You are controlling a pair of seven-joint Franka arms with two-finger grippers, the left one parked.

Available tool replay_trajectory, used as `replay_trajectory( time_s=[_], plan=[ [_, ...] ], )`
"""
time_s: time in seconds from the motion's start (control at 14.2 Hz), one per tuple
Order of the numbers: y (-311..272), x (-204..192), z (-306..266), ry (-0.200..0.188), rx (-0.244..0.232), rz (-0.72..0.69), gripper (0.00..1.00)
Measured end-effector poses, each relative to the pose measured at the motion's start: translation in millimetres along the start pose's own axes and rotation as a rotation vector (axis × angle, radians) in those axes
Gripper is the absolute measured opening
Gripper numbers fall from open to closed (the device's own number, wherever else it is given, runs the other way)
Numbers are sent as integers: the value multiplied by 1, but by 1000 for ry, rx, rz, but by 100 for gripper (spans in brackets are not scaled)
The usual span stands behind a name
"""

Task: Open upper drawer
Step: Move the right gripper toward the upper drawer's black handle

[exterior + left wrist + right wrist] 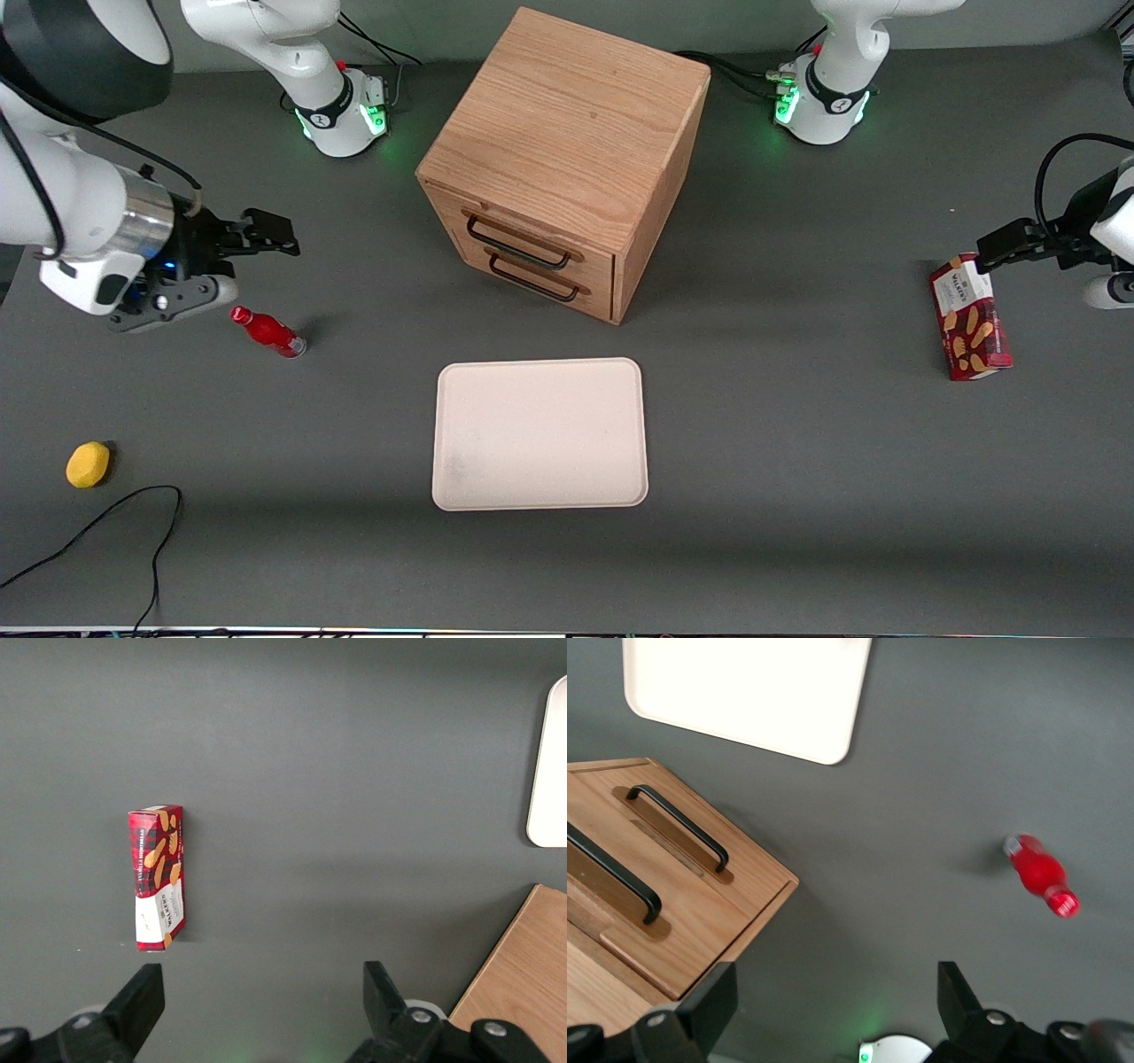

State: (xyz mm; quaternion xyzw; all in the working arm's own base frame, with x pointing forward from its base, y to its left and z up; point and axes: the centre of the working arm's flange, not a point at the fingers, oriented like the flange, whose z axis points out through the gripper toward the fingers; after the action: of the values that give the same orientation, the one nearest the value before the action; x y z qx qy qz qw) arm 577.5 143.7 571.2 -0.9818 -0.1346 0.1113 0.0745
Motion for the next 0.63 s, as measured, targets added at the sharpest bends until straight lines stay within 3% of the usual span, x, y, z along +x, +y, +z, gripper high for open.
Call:
replay_trajectory(
  time_s=[0.42,0.63],
  plan=[
    [-59,41,50,9,5,-243,100],
    [-98,59,92,-35,6,-361,100]
  ],
)
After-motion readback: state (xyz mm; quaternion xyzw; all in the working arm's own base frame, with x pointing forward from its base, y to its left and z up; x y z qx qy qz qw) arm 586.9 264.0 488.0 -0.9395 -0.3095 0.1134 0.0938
